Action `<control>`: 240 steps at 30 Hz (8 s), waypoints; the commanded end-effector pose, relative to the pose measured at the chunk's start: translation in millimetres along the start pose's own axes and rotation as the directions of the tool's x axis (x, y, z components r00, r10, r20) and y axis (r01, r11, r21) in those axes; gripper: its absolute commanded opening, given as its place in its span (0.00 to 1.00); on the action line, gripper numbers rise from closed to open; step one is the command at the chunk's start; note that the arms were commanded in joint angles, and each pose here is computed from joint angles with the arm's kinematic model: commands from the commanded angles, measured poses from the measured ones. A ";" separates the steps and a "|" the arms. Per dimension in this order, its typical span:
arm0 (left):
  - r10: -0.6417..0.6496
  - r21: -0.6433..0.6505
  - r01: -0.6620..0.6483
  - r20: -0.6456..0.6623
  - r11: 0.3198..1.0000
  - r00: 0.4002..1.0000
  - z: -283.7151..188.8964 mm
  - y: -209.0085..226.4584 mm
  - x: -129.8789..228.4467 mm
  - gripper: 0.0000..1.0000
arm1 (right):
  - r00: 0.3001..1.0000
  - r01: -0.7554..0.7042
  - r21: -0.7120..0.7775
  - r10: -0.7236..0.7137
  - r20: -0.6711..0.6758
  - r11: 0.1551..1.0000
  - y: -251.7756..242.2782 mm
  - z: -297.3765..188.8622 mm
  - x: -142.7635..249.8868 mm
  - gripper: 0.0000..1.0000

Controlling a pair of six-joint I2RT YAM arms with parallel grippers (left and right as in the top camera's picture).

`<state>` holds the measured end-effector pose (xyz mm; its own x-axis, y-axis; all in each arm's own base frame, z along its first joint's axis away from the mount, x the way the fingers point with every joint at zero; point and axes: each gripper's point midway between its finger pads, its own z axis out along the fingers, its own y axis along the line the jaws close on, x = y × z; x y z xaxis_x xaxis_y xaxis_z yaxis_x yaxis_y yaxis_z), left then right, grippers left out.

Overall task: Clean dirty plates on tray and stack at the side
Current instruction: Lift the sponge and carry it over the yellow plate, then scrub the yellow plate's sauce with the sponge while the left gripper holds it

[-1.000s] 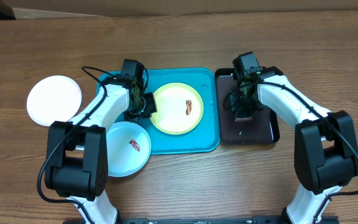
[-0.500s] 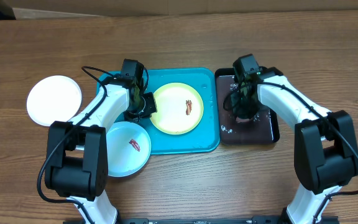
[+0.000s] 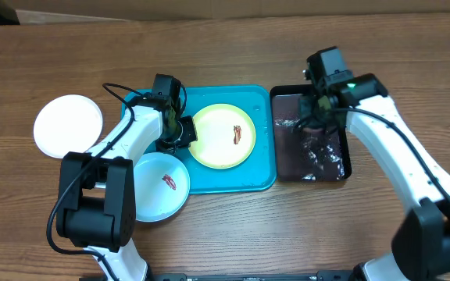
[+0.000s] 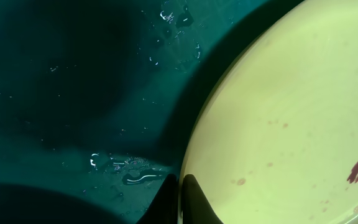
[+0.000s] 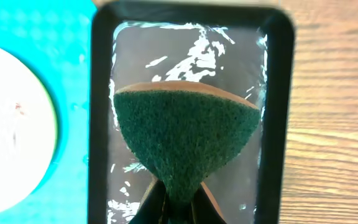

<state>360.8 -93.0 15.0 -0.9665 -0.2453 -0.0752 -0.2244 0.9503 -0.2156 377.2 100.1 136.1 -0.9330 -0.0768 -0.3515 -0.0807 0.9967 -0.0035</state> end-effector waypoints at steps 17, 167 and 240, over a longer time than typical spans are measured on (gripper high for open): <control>-0.015 -0.036 0.014 -0.008 0.999 1.000 4.2 6.7 2.7 0.04 | 0.999 -0.013 0.025 0.012 0.042 1.000 -6.2 -10.9 -6.7 0.04; -0.063 -0.006 0.063 0.030 0.998 0.998 6.2 -1.0 -5.3 0.04 | 0.923 0.238 -0.314 -0.315 -0.222 0.919 231.3 156.2 81.1 0.04; -0.056 -0.002 0.056 0.031 0.998 0.998 6.2 -1.8 -5.7 0.04 | 0.990 0.011 -0.835 -0.126 -0.070 0.550 238.7 87.7 9.2 0.04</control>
<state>370.7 -91.6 14.3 -0.9387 -0.3292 -0.1022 -0.3012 0.9275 -0.2213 377.2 340.9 39.8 -0.9399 -0.2212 -0.2600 -0.3392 0.5191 0.7845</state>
